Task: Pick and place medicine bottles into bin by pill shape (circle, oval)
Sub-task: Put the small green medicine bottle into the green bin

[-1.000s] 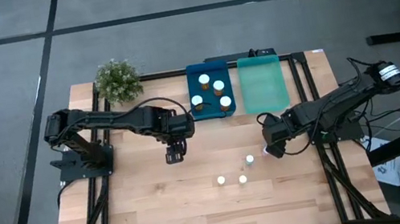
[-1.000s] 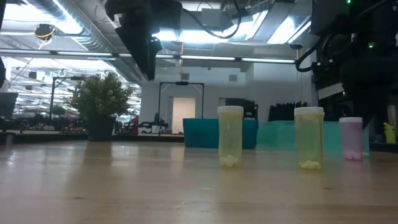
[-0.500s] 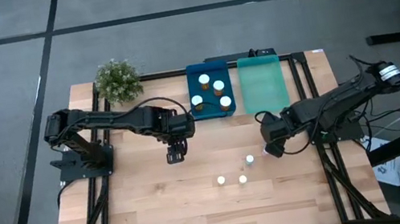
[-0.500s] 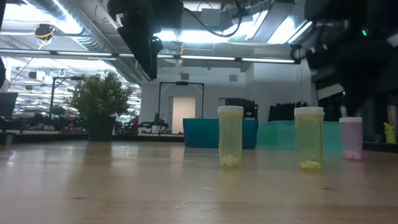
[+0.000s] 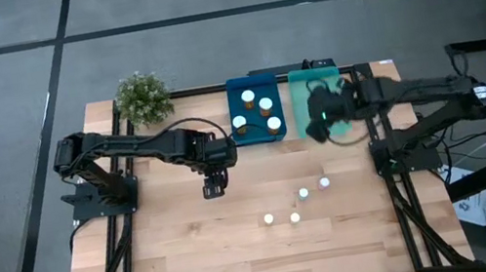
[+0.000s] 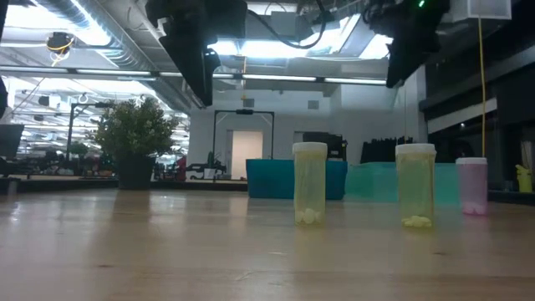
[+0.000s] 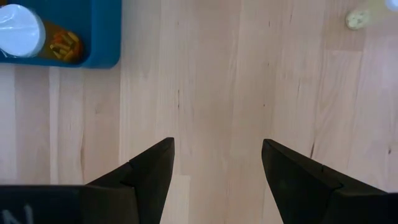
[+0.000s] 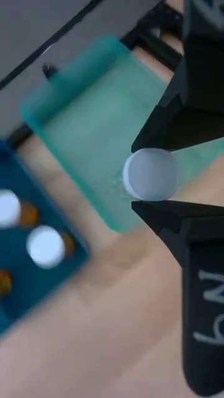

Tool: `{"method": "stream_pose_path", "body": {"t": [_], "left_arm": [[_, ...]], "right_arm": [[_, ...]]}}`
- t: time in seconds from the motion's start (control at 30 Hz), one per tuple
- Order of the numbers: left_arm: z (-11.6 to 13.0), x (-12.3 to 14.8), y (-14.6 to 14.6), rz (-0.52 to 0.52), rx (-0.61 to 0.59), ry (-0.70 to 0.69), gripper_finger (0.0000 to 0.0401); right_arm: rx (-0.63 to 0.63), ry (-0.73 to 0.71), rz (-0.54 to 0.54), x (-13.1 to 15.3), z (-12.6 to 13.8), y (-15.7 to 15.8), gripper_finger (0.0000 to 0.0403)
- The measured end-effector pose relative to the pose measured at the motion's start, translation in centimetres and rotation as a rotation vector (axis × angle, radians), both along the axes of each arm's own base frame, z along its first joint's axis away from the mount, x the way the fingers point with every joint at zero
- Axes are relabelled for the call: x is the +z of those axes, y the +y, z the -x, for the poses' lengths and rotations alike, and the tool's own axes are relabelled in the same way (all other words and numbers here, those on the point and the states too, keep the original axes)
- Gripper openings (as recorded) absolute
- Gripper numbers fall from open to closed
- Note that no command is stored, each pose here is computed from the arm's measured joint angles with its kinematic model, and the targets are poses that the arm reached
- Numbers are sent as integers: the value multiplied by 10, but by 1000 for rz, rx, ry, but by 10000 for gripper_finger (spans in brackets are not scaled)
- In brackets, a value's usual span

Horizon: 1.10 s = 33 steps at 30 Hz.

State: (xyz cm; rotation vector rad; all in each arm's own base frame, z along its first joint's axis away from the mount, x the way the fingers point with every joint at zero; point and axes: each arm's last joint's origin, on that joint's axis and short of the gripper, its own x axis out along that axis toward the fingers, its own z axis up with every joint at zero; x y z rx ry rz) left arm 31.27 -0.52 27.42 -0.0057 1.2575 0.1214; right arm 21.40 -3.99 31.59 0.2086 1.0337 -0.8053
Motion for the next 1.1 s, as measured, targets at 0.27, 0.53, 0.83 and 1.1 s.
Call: {"method": "stream_pose_path", "body": {"t": [0.27,0.53,0.83,1.1], "left_arm": [[0,0,0,0,0,-4,234],[-1,0,0,1,0,-15,234],[-2,1,0,0,0,-17,234],[-3,1,0,1,-1,-35,234]], "right_arm": [[-188,35,-118,-17,9,-91,114],[-145,65,-246,-74,-10,-164,114],[-216,126,-298,-118,-7,-208,115],[-224,121,-294,-124,-7,-214,137]]}}
